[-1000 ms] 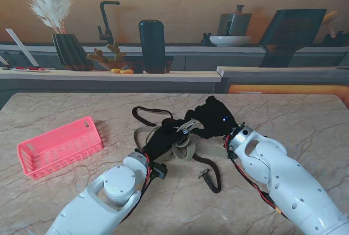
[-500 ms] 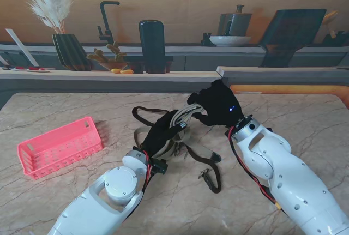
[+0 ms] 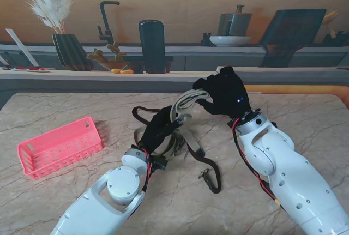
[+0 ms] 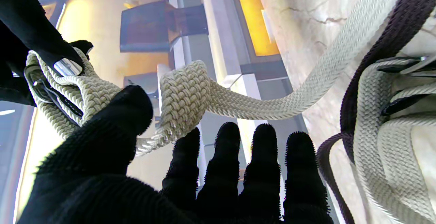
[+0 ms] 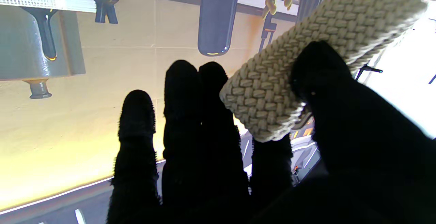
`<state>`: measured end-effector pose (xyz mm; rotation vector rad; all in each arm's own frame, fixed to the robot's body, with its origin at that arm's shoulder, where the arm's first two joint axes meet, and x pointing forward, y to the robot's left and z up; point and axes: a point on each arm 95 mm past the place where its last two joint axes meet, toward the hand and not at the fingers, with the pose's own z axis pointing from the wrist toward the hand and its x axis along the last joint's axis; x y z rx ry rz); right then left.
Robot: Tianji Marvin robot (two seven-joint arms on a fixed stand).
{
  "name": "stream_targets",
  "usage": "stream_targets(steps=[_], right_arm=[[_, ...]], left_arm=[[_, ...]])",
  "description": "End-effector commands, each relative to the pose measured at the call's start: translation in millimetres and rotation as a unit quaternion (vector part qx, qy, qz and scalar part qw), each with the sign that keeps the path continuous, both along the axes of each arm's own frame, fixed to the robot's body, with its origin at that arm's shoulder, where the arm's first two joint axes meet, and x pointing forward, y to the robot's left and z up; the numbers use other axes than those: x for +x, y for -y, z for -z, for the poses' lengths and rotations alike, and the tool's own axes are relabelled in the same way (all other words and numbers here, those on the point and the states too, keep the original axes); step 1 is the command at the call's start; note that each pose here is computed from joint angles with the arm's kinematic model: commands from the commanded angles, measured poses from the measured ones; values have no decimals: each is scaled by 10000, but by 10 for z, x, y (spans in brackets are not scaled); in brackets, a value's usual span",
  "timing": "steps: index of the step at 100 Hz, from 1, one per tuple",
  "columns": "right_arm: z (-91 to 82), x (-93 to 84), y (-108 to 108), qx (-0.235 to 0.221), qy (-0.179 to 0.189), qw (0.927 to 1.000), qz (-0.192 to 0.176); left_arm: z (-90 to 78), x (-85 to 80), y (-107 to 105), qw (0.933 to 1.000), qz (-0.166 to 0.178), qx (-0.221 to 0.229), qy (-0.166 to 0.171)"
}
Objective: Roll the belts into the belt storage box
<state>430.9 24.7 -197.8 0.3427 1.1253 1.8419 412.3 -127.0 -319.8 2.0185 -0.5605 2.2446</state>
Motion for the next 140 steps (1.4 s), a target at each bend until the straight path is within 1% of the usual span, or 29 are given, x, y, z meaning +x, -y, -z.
stream_targets(steps=[1,29,48,63,78,87,95,106,120,140], right_arm=[[-54,-20,-41,140,78,9999,-10],[-68,-30,-9,226,186,9995,98],[-139,-66,60,292,370,9987,216],[-175,-85,111,336,480,9978,313],[-187,-110,143,420,571,9967,396],[-184,-121,143,466,596,9963,407],[-168,-125,123,506,586,9962,387],[-125,-116,65,561,515,9965,332],[-42,-88,-14,600,387,9971,269],[91,-38,-102,676,188,9972,260]], left_arm=[[-80,-30,58,9999,15,-126,109],[-81,-53,90,9997,-36,-238,63],[-168,-30,117,9993,-11,-360,117],[-268,-32,125,9986,20,-444,279],[-360,-57,132,9972,166,-556,464],[-377,-75,149,9965,328,-616,463],[-363,-85,178,9961,418,-656,419],[-321,-84,229,9960,426,-710,339],[-279,-81,278,9961,263,-795,295],[-239,-83,302,9966,54,-723,394]])
